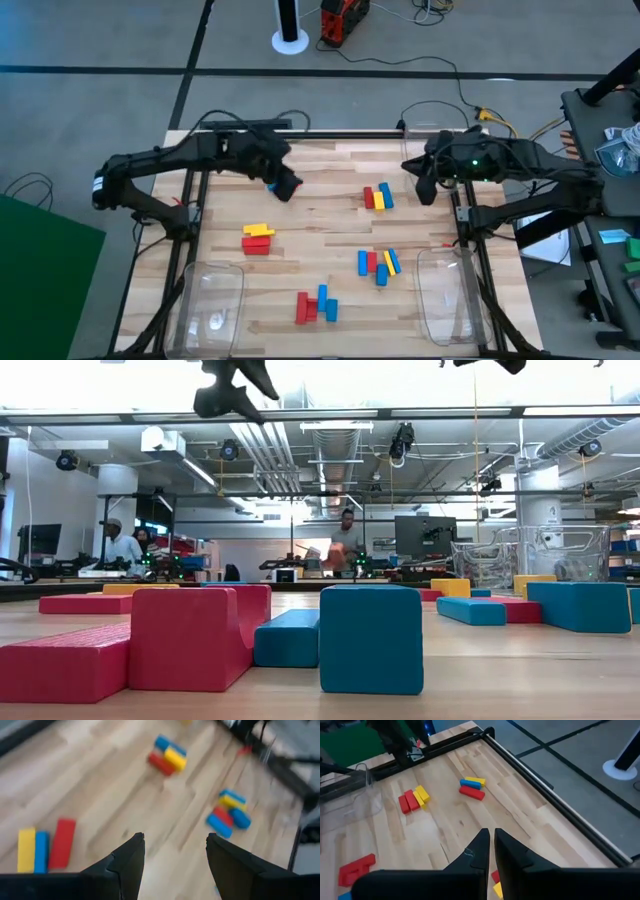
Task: Sort blocks
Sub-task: Put the red block into the bottom left transparent bin
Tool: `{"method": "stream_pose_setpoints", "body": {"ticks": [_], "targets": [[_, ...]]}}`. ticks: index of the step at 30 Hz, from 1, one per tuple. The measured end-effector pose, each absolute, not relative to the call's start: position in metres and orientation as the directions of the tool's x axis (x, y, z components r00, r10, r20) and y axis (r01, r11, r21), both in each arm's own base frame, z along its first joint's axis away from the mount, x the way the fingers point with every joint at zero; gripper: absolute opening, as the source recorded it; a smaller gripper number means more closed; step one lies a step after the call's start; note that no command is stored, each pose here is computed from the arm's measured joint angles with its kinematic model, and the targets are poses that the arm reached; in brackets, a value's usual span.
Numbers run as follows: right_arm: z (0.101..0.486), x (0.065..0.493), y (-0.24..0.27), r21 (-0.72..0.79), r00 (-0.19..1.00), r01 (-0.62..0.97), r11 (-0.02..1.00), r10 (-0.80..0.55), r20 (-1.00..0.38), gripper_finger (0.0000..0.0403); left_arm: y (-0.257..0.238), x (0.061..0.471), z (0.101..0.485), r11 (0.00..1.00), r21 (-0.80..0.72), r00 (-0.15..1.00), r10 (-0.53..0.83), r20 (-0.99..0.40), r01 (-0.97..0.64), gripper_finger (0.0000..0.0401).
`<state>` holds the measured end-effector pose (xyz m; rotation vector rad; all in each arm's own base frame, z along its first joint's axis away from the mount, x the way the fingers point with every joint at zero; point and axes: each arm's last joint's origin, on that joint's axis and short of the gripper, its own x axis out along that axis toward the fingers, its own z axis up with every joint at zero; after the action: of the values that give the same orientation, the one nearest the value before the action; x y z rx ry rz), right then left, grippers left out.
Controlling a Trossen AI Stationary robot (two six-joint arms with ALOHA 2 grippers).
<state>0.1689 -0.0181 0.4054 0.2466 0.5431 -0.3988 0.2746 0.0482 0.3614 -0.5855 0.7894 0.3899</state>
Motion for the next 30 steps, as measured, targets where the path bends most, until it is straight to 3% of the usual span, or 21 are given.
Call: {"method": "stream_pose_setpoints", "body": {"ticks": [8, 17, 30], "targets": [[0.401, 0.179, -0.019, 0.079, 0.771, 0.417, 0.906, -0.306, -0.558, 0.0018, 0.039, 0.29, 0.334, 0.888, -0.178, 0.513, 0.073, -0.855, -0.424, 0.0189], [0.396, 0.188, -0.02, 0.071, 0.754, 0.424, 0.903, -0.308, -0.58, 0.0018, 0.047, 0.309, 0.305, 0.957, 0.065, 0.418, 0.184, -0.89, -0.283, 0.0189], [0.395, 0.19, -0.021, 0.064, 0.741, 0.453, 0.889, -0.336, -0.581, 0.0018, 0.062, 0.283, 0.227, 0.935, 0.08, 0.491, 0.253, -0.834, -0.346, 0.0189]]}}
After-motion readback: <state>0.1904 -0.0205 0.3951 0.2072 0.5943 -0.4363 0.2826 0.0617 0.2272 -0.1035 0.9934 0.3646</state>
